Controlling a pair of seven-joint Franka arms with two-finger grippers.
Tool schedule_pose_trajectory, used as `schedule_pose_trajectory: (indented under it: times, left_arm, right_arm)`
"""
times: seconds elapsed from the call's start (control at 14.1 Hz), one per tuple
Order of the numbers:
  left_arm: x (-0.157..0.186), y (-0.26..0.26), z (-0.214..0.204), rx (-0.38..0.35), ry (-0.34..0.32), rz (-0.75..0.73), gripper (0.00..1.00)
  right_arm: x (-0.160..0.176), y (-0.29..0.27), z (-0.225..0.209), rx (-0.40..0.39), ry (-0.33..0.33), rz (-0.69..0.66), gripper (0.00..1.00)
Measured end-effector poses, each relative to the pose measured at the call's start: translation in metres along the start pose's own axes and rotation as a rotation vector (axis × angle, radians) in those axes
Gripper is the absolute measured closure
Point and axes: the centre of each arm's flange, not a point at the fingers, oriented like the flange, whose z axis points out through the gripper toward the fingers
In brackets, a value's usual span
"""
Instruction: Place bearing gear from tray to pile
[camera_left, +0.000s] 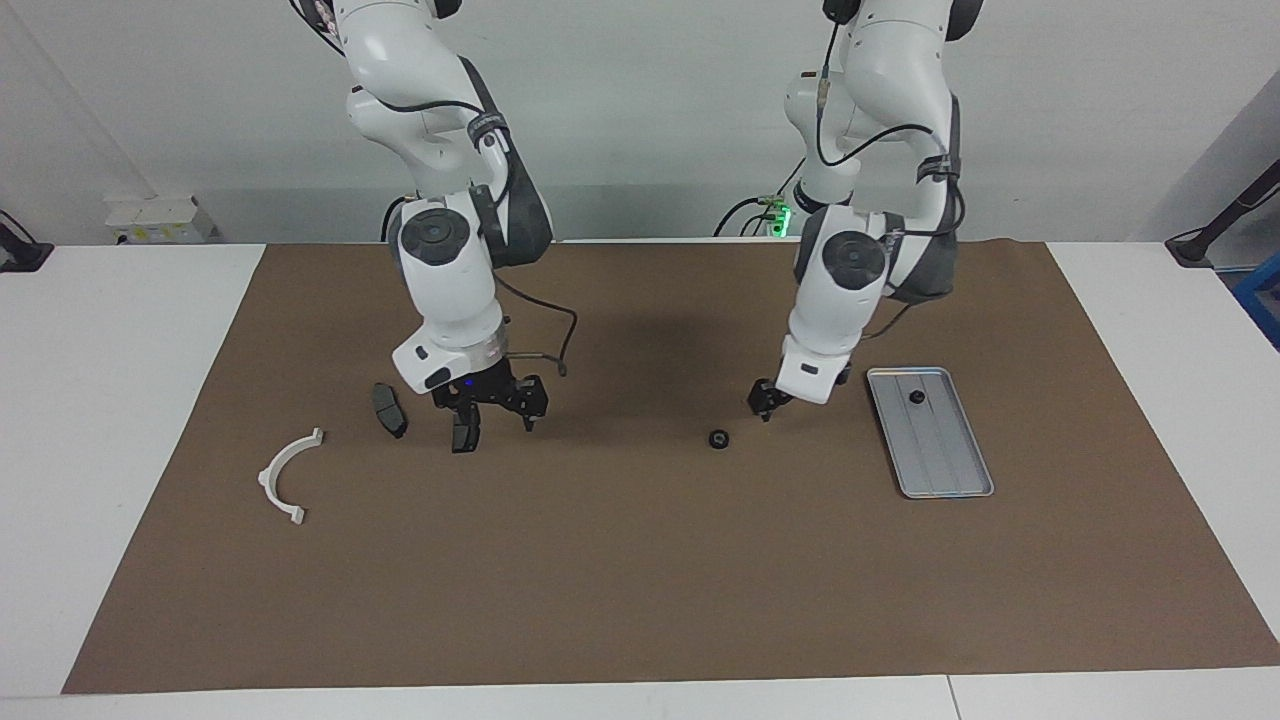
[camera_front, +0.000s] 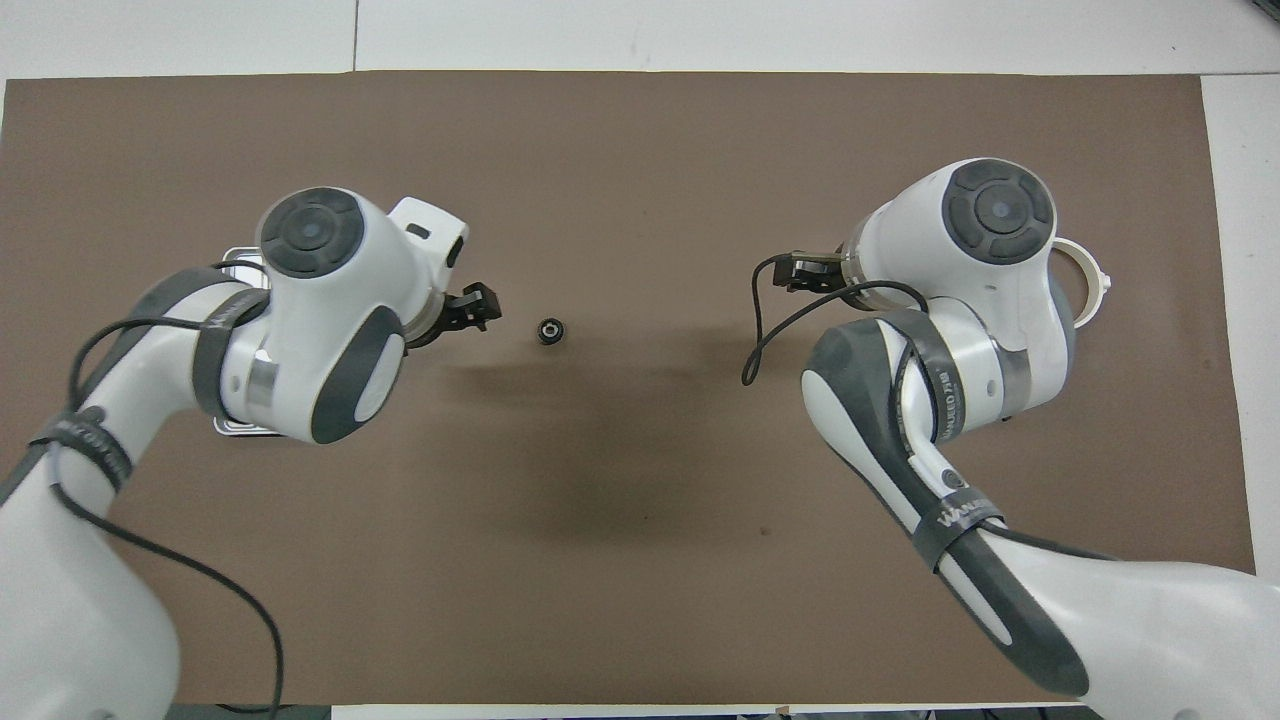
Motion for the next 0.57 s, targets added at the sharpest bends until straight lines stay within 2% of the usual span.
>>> schedule_pose_trajectory:
  times: [0.14, 0.28, 0.43, 0.5, 0.57]
  left_arm:
    - [0.001, -0.082, 0.009, 0.005, -0.035, 0.114, 0.0]
    - [0.009, -0.137, 0.016, -0.003, -0.045, 0.171, 0.0]
    - [0.014, -0.168, 0.023, -0.01, -0.03, 0.176, 0.0]
    - [0.014, -0.176, 0.029, -0.012, -0.021, 0.17, 0.09]
    - [0.012, -0.179, 0.035, -0.014, -0.013, 0.163, 0.1]
  right_arm:
    - [-0.021, -0.05, -0.014, 0.001, -0.012, 0.064, 0.0]
    - [-0.037, -0.096, -0.024, 0.004, -0.017, 0.089, 0.0]
    - [-0.054, -0.138, -0.026, 0.0, -0.028, 0.08, 0.0]
    - [-0.063, -0.158, -0.022, -0.008, -0.038, 0.086, 0.0]
    - [-0.07, -0.179, -0.016, -0.01, -0.041, 0.107, 0.0]
